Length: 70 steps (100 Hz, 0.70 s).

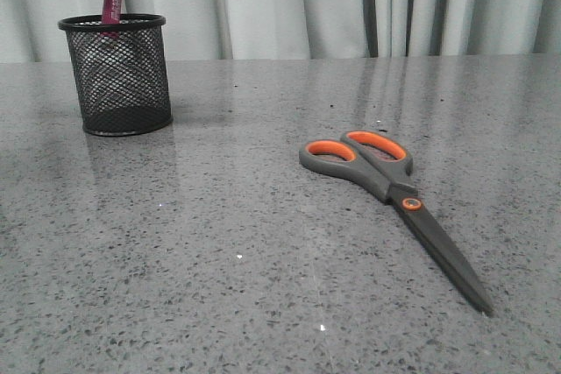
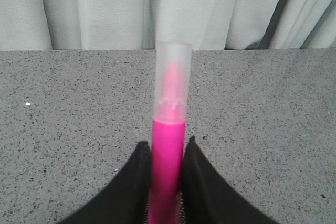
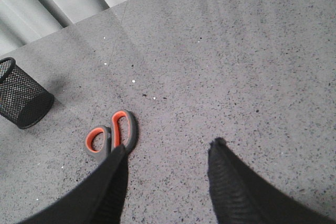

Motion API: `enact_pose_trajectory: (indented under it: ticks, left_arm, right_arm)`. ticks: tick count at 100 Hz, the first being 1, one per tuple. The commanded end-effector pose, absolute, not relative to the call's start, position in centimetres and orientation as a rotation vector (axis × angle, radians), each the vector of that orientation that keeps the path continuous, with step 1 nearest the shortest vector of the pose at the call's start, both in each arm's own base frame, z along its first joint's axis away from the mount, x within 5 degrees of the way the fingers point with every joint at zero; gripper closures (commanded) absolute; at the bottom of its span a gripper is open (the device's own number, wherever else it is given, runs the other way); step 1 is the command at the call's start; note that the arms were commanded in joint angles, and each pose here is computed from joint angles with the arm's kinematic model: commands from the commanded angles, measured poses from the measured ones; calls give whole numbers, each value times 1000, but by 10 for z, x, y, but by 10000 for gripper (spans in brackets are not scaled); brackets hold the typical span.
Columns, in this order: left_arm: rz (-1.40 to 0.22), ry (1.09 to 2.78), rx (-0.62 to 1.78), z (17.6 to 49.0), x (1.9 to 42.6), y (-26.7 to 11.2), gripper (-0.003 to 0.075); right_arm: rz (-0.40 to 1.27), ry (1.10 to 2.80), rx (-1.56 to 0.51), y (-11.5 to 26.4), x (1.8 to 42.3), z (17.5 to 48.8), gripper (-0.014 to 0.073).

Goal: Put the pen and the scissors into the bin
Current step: 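Lower the highlighter into the black mesh cup and open left gripper, then move the right gripper down over the grey-orange scissors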

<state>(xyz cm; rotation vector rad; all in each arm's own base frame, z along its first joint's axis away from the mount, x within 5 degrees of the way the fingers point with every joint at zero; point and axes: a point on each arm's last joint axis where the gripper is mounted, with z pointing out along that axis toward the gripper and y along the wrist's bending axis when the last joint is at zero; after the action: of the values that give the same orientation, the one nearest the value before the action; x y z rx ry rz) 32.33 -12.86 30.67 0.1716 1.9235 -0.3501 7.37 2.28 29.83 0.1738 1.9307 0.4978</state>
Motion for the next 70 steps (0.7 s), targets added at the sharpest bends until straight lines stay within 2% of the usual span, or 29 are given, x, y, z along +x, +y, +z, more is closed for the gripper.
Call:
enact_pose_trajectory:
  ticks: [1,11,21,31,48,58,70]
  left_arm:
    - [-342,1839,141,329,320,-127,517]
    - [-346,1829,141,333,318,-126,400]
    - [-366,1804,148,344,310,-124,340]
    - [-399,1746,164,367,293,-120,341]
    - [-482,1584,240,424,234,-104,356]
    - [-554,1505,314,450,190,-95,389]
    - [-610,1440,448,467,141,-86,416]
  right_arm:
    - [504,1845,173,22,77,314,277]
    - [504,1838,174,22,77,314,277]
    - [500,1800,177,21,78,317,277]
    - [478,1749,147,20,78,327,277]
    - [358,1605,-39,21,68,377,277]
    - [298,1638,-177,26,76,397,279]
    - [293,1745,-316,35,98,403,279]
